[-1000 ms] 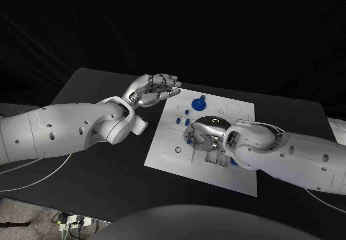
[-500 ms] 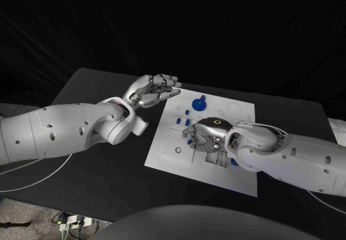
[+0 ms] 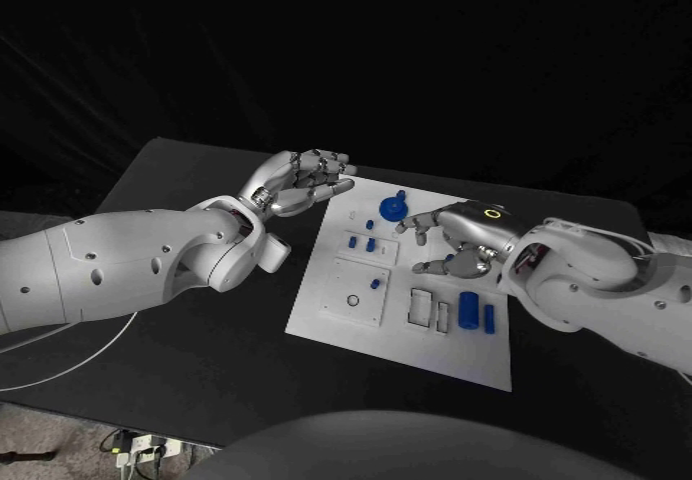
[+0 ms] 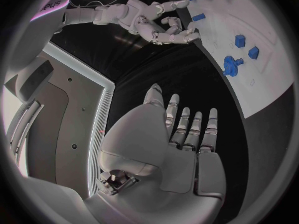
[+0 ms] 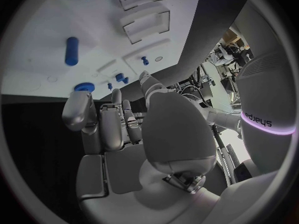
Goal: Assemble the parts on the task board
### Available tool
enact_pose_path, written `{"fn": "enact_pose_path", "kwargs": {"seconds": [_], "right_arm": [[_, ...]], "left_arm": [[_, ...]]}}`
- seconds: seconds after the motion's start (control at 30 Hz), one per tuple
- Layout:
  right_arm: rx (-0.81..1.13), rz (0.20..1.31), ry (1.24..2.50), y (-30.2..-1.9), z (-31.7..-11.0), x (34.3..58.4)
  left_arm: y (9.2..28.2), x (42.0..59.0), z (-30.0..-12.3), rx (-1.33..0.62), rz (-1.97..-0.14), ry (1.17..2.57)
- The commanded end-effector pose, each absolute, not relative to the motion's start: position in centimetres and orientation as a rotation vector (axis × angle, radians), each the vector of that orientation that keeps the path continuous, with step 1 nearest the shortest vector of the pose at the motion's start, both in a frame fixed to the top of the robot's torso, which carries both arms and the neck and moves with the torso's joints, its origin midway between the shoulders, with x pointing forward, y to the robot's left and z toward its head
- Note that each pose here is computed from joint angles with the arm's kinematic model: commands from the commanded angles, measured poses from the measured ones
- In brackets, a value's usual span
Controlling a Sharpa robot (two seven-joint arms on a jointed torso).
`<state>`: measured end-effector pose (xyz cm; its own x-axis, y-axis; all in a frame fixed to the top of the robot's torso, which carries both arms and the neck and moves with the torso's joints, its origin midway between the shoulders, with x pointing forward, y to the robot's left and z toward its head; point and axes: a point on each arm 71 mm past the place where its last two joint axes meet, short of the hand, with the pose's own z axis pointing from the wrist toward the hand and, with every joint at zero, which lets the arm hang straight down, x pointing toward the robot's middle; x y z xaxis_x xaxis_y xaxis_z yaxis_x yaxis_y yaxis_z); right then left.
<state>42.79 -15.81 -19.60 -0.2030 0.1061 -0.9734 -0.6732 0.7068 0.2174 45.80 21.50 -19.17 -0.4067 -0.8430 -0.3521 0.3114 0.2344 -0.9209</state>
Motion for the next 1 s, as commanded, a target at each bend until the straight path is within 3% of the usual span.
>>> {"fn": "enact_pose_path", "kwargs": {"seconds": [0.03,0.17,0.47,1.0], "right_arm": [[-0.411,0.755,1.577,-17.1,-18.0,42.8],[-0.382,0.699,1.593,-19.3,-17.1,43.0],[-0.322,0.584,1.659,-22.5,-17.7,43.9],[-0.323,0.587,1.715,-22.3,-21.8,44.7]], "left_arm": [[21.3,45.8,-19.1,-0.517,-1.415,1.468],[21.2,45.8,-19.2,-0.518,-1.415,1.469],[20.9,45.7,-19.6,-0.521,-1.421,1.477],[21.0,45.6,-19.7,-0.526,-1.42,1.482]]}}
